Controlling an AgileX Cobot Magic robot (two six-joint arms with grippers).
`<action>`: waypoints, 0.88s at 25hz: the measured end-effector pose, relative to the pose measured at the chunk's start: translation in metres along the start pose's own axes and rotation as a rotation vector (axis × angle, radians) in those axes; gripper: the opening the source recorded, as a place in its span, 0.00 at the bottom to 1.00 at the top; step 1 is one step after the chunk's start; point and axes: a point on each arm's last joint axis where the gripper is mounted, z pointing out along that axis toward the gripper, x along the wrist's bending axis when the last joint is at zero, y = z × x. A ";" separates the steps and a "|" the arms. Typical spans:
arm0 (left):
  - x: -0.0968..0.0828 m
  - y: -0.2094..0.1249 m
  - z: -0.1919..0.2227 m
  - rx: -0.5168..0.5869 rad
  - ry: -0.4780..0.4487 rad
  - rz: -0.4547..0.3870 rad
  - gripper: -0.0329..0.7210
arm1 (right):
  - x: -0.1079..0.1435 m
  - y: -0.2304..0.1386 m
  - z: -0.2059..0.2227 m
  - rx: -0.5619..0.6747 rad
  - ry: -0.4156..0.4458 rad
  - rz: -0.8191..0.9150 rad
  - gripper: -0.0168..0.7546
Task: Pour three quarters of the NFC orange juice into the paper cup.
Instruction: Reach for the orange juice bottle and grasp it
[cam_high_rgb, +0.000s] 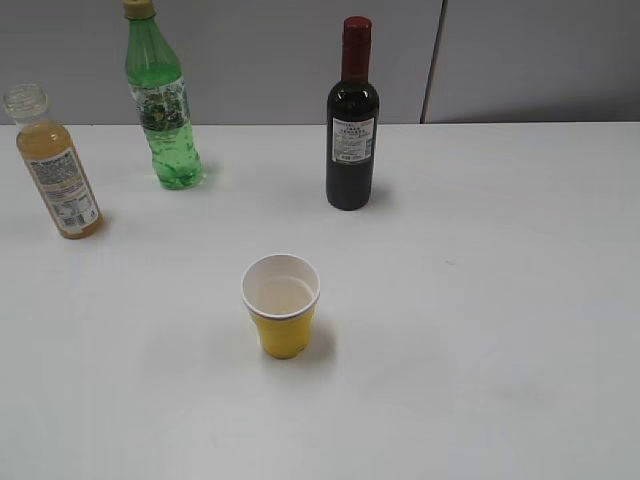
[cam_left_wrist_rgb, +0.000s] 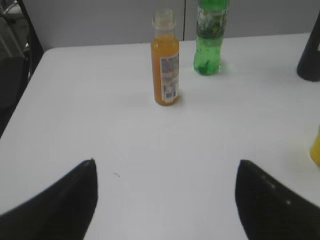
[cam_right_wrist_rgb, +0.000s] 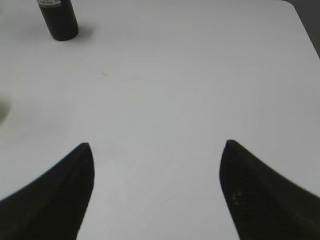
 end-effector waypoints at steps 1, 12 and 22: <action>0.001 0.005 0.003 -0.024 0.005 -0.003 0.93 | 0.000 0.000 0.000 0.000 0.000 0.000 0.79; 0.017 0.060 0.062 -0.217 0.079 0.002 0.93 | 0.000 0.000 0.000 0.000 0.000 0.000 0.79; 0.033 0.070 0.137 -0.214 0.138 -0.007 0.93 | 0.000 0.000 0.000 0.000 0.000 0.000 0.79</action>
